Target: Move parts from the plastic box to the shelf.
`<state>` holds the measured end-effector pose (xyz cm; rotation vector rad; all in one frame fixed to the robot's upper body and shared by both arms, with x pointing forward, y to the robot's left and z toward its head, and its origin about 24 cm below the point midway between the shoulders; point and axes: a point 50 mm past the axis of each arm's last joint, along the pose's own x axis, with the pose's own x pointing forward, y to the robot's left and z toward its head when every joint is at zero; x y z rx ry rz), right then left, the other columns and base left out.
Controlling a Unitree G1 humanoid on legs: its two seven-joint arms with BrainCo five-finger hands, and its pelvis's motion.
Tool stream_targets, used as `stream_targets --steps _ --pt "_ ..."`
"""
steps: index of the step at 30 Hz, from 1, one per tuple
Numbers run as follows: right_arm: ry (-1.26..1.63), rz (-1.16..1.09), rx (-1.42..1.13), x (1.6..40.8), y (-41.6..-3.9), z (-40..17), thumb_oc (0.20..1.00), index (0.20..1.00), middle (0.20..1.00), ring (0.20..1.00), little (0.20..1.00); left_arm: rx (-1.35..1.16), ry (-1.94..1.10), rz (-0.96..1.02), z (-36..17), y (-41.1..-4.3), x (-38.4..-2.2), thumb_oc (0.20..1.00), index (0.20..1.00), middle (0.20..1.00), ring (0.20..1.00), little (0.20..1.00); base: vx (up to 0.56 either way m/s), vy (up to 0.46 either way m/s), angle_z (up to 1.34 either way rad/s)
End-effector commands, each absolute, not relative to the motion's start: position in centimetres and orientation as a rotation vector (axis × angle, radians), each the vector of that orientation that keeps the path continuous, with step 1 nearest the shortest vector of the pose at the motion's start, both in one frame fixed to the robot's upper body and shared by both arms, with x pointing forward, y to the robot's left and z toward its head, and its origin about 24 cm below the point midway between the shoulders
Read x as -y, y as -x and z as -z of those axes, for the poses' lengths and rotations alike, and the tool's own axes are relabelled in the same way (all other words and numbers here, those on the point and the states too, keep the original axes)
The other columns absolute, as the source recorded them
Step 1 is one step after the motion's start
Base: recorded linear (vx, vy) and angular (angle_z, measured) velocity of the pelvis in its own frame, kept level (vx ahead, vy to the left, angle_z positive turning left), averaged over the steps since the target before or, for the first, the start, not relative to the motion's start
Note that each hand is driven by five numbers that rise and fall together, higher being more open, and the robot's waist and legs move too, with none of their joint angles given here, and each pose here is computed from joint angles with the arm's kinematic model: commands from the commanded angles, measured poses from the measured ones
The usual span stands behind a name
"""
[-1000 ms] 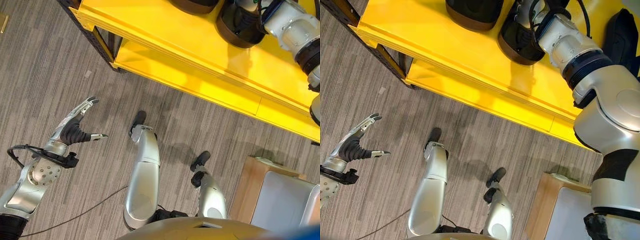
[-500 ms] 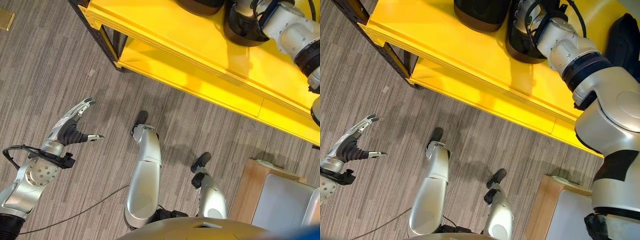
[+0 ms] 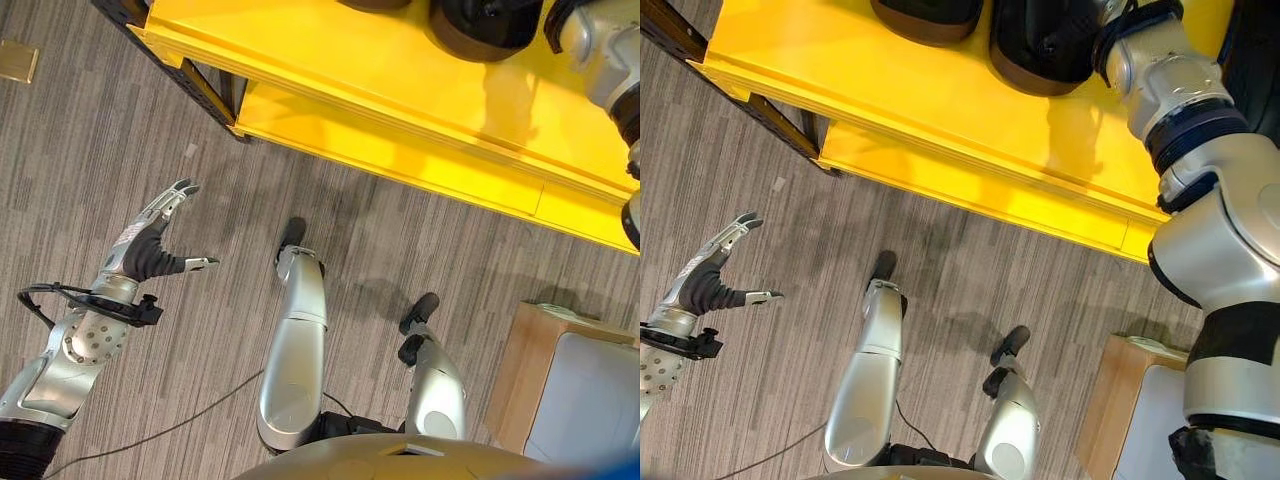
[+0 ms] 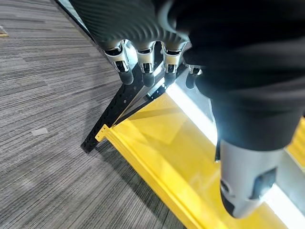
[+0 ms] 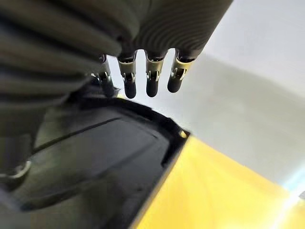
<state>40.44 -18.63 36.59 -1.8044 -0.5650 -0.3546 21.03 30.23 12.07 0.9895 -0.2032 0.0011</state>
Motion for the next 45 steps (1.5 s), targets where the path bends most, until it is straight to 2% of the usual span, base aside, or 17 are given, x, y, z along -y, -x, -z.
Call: stream_targets --steps 1,8,13,15,21,23,27,36,45 --pt "1.612 0.456 0.721 17.6 -38.9 -40.6 1.0 1.0 1.0 1.0 1.0 0.282 -0.921 -0.021 -12.7 -21.0 -29.7 1.0 1.0 1.0 1.0 1.0 0.0 0.006 -0.08" --pt "1.412 0.351 0.868 14.9 -37.9 -41.4 1.0 1.0 1.0 1.0 1.0 0.251 -0.917 -0.017 -12.3 -20.7 -30.0 1.0 1.0 1.0 1.0 1.0 -0.01 0.003 -0.05" --pt "1.385 0.316 0.926 15.2 -36.9 -41.3 1.0 1.0 1.0 1.0 1.0 0.228 -0.919 -0.003 -11.7 -20.6 -29.9 1.0 1.0 1.0 1.0 1.0 0.0 0.0 -0.03" --pt "1.31 0.264 1.005 15.7 -35.3 -40.7 1.0 1.0 1.0 1.0 1.0 0.207 -0.915 -0.005 -11.0 -20.6 -29.8 1.0 1.0 1.0 1.0 1.0 -0.01 -0.006 -0.07" --pt "1.249 0.19 1.039 18.6 -32.6 -35.8 1.0 1.0 1.0 1.0 1.0 0.175 -0.882 0.015 -9.2 -20.6 -28.7 1.0 1.0 1.0 1.0 1.0 -0.02 -0.004 -0.08" --pt "1.217 0.147 0.992 19.5 -31.8 -32.2 1.0 1.0 1.0 1.0 1.0 0.17 -0.884 0.036 -8.6 -20.6 -28.1 1.0 1.0 1.0 1.0 1.0 0.06 -0.052 -0.04" --pt "1.195 0.099 0.943 20.2 -30.5 -28.6 1.0 1.0 1.0 1.0 1.0 0.166 -0.898 0.059 -8.2 -20.5 -27.6 1.0 1.0 1.0 1.0 1.0 0.05 -0.022 -0.06" --pt "1.19 -0.111 0.787 17.1 -26.9 -17.5 1.0 1.0 1.0 1.0 1.0 0.156 -0.895 0.078 -6.4 -19.5 -26.0 1.0 1.0 1.0 1.0 1.0 0.07 0.012 -0.03" --pt "1.217 -0.369 0.688 12.1 -26.7 -11.8 1.0 1.0 1.0 1.0 1.0 0.139 -0.919 0.048 -5.5 -18.7 -25.7 1.0 1.0 1.0 1.0 1.0 0.06 0.005 0.0"
